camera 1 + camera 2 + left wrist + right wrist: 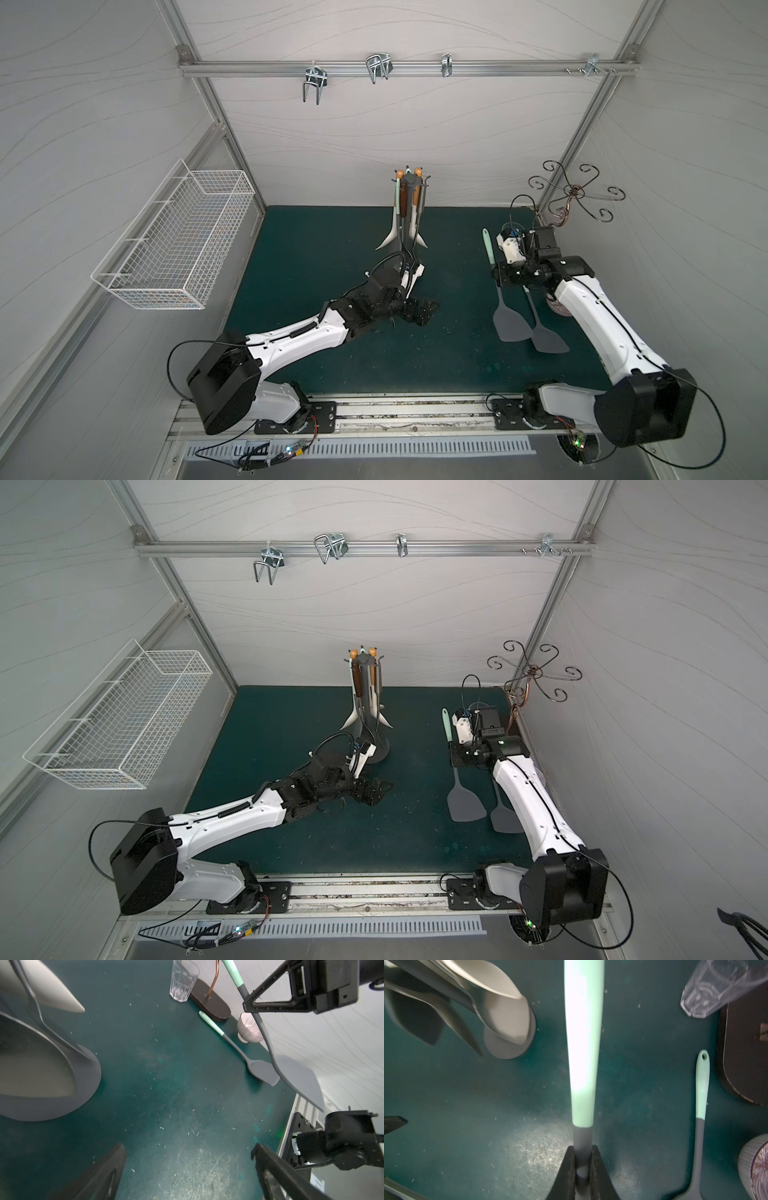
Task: Take the spatula off the kitchen utensil rack
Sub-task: Place the spatula at the center of the board.
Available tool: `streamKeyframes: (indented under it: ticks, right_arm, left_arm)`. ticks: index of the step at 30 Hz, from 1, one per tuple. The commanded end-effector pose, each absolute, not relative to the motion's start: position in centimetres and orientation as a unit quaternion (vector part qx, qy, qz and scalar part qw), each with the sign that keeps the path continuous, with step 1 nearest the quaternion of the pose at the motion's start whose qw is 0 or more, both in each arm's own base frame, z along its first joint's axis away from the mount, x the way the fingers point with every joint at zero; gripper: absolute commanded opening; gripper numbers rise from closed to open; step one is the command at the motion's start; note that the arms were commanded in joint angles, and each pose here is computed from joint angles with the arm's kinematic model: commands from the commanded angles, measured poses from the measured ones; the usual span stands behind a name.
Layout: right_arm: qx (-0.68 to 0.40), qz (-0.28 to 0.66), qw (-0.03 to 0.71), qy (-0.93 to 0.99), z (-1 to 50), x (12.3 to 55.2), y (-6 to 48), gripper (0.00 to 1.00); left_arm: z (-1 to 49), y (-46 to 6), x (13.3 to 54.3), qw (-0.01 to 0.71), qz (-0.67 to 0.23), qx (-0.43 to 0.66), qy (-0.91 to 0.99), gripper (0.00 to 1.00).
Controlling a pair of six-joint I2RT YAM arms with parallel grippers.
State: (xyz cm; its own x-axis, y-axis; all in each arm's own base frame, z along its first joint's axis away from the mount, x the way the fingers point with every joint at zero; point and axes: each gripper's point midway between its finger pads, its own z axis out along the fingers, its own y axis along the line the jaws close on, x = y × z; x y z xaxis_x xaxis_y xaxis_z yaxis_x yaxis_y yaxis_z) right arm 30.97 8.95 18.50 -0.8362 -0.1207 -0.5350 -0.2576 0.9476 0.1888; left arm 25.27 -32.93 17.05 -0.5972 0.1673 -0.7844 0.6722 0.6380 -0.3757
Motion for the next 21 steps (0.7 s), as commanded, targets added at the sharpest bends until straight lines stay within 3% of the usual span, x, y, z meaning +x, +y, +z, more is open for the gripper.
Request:
streamKeyframes:
  ticks: [1, 21]
  right_arm:
    - [-0.091, 0.115, 0.23, 0.962, 16.7, 30.3, 7.8, 0.0]
    - [-0.014, 0.085, 0.096, 0.992, 6.2, 31.5, 3.4, 0.0]
  left_arm:
    - [18.3, -33.8, 25.4, 0.392, -0.374, 0.254, 0.801, 1.0]
    - [17.7, -32.4, 24.6, 0.411, -0.364, 0.255, 0.796, 1.0]
